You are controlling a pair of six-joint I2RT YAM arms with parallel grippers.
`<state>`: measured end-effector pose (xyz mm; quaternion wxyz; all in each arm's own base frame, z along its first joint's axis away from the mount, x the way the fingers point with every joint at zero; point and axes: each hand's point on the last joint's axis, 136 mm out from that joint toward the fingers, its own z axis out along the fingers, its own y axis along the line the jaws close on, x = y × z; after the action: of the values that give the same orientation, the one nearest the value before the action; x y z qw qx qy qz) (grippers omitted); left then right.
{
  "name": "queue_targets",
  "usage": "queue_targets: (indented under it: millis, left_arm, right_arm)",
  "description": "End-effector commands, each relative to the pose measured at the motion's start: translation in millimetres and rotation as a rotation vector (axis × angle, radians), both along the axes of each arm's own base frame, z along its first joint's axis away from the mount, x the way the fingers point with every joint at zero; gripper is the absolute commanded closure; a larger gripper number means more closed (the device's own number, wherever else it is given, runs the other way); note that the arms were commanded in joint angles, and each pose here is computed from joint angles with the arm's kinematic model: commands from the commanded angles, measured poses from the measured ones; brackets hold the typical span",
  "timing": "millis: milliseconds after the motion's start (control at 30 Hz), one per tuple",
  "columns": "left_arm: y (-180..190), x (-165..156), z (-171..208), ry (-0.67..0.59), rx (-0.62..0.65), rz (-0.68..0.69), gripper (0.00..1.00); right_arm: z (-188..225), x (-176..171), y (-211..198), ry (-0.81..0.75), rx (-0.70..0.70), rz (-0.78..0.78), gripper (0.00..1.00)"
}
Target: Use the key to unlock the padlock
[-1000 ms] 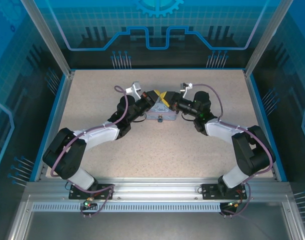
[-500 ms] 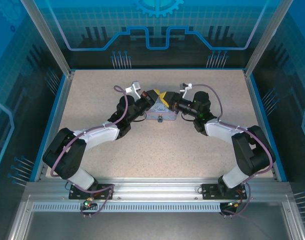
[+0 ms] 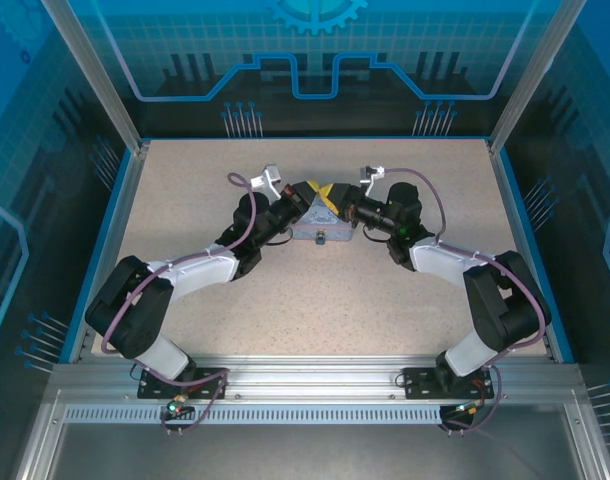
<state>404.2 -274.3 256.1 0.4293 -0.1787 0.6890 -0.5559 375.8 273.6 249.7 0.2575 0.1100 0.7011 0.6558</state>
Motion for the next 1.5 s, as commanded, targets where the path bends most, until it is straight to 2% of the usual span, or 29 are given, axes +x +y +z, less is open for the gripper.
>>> queue_targets:
  millis: [0, 200, 467, 867, 1000, 1100, 1167, 1467]
  left_arm:
    - [1.4, -0.6, -0.1, -0.008, -0.013, 0.016, 1.00]
    - [1.4, -0.2, 1.2, -0.009, -0.015, 0.018, 1.00]
    - [0.6, -0.2, 2.3, -0.010, -0.012, 0.015, 1.00]
    - [-3.0, -0.9, 3.1, -0.006, -0.009, -0.005, 1.00]
    - [1.1, -0.8, 1.5, 0.008, -0.003, 0.014, 0.54]
    - [3.0, -1.7, 4.5, 0.004, 0.005, 0.022, 0.45]
    - [3.9, -2.0, 5.4, 0.004, 0.012, 0.026, 0.43]
    - [0.8, 1.6, 6.9, 0.009, 0.004, 0.021, 0.40]
  right_arm:
    - [16.9, 1.3, -2.9, -0.049, 0.027, 0.001, 0.80]
    - [11.7, -0.5, -4.8, -0.039, 0.024, 0.000, 0.84]
    - [8.8, -3.0, -8.1, -0.034, 0.018, -0.001, 1.00]
    - [11.1, -7.9, -9.6, -0.065, -0.012, 0.019, 1.00]
    - [3.7, -6.7, -16.7, -0.046, -0.028, -0.003, 1.00]
    - [0.7, -6.4, -20.2, -0.037, -0.030, -0.010, 1.00]
    - [0.6, -6.8, -20.8, -0.037, -0.031, -0.009, 1.00]
    - [1.6, -9.4, -19.4, -0.039, -0.036, 0.006, 1.00]
